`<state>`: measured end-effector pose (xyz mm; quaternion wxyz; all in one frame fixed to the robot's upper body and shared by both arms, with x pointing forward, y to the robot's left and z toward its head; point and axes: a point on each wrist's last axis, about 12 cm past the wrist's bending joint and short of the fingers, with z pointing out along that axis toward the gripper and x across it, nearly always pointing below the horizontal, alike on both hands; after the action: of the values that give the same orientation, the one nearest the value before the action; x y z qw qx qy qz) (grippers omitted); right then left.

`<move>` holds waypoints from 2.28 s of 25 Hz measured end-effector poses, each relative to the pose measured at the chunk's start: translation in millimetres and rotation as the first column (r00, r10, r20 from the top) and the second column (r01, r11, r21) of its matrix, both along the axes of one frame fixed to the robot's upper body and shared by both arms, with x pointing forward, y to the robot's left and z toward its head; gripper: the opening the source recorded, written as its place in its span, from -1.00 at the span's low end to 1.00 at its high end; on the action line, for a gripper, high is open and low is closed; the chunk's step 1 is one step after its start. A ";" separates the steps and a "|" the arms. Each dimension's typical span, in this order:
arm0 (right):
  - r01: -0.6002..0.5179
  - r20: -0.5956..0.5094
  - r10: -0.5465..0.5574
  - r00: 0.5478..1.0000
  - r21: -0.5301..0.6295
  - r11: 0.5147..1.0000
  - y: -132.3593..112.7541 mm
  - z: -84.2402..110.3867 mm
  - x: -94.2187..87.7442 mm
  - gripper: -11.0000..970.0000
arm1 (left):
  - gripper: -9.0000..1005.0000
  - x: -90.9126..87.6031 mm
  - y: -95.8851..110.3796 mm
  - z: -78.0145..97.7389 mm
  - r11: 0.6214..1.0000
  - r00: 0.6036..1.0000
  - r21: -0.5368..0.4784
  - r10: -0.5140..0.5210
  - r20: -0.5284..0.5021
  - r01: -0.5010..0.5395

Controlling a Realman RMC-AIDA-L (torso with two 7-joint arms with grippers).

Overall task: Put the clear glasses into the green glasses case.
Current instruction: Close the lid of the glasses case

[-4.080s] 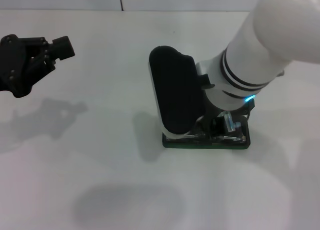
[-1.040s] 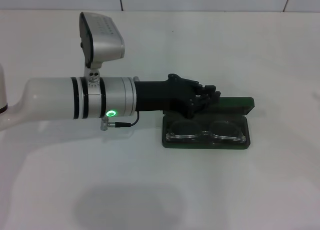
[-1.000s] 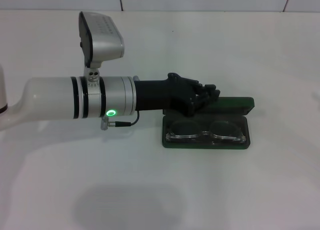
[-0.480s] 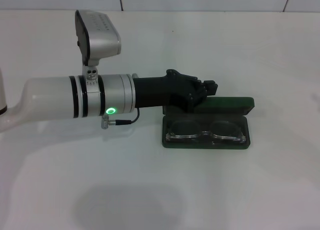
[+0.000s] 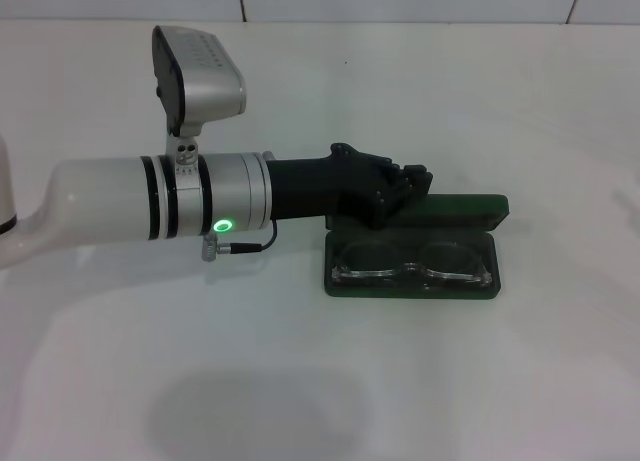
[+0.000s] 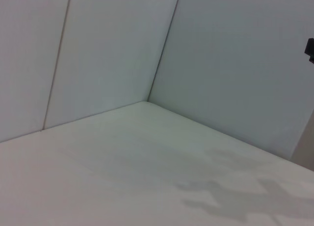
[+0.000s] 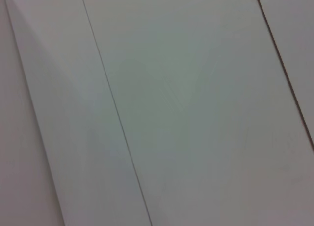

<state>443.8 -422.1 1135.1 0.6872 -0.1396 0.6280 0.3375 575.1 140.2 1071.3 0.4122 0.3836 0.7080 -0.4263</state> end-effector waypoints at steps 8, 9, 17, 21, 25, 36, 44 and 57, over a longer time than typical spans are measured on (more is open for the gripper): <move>-0.009 -0.002 0.009 1.000 0.006 1.000 1.9 -2.6 -0.4 -0.17 | -0.81 -3.0 -0.7 -1.4 1.000 1.000 0.008 -0.024 0.016 0.024; -0.011 -0.003 0.011 1.000 0.006 1.000 1.9 -2.7 -0.7 -0.17 | -0.81 -3.3 -1.0 -1.5 1.000 0.999 0.008 -0.027 0.018 0.027; -0.012 -0.007 0.012 1.000 0.007 1.000 2.0 -3.9 -3.2 -0.17 | -0.80 -5.5 -1.4 -2.0 1.000 1.000 -0.027 -0.004 0.026 0.004; -0.016 -0.011 0.017 1.000 0.015 1.000 3.3 -5.5 -3.4 -0.17 | -0.79 -4.8 0.1 -3.3 1.000 1.000 -0.026 0.014 0.020 -0.014; -0.023 -0.019 0.024 1.000 0.016 1.000 4.2 -6.9 -3.5 -0.17 | -0.79 -4.5 1.0 -4.1 0.999 1.000 -0.026 0.025 0.014 -0.025; -0.040 -0.023 0.040 0.999 0.027 0.999 7.3 -8.6 -2.9 -0.17 | -0.77 -5.8 -2.2 -11.7 0.999 0.999 0.028 0.029 -0.022 -0.028; -0.043 -0.021 0.044 0.999 0.029 0.999 7.8 -8.5 -3.3 -0.17 | -0.76 -11.6 -2.3 -12.5 0.999 1.000 0.030 -0.016 -0.026 0.017; -0.048 -0.016 0.048 0.999 0.029 0.998 8.6 -7.5 -1.5 -0.17 | -0.74 -23.3 -1.4 -20.7 0.996 0.996 0.058 -0.071 -0.048 0.074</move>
<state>442.3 -413.5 1127.6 0.6755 -0.1422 0.6253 0.3639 551.8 138.7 1050.6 0.3684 0.4115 0.7153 -0.4282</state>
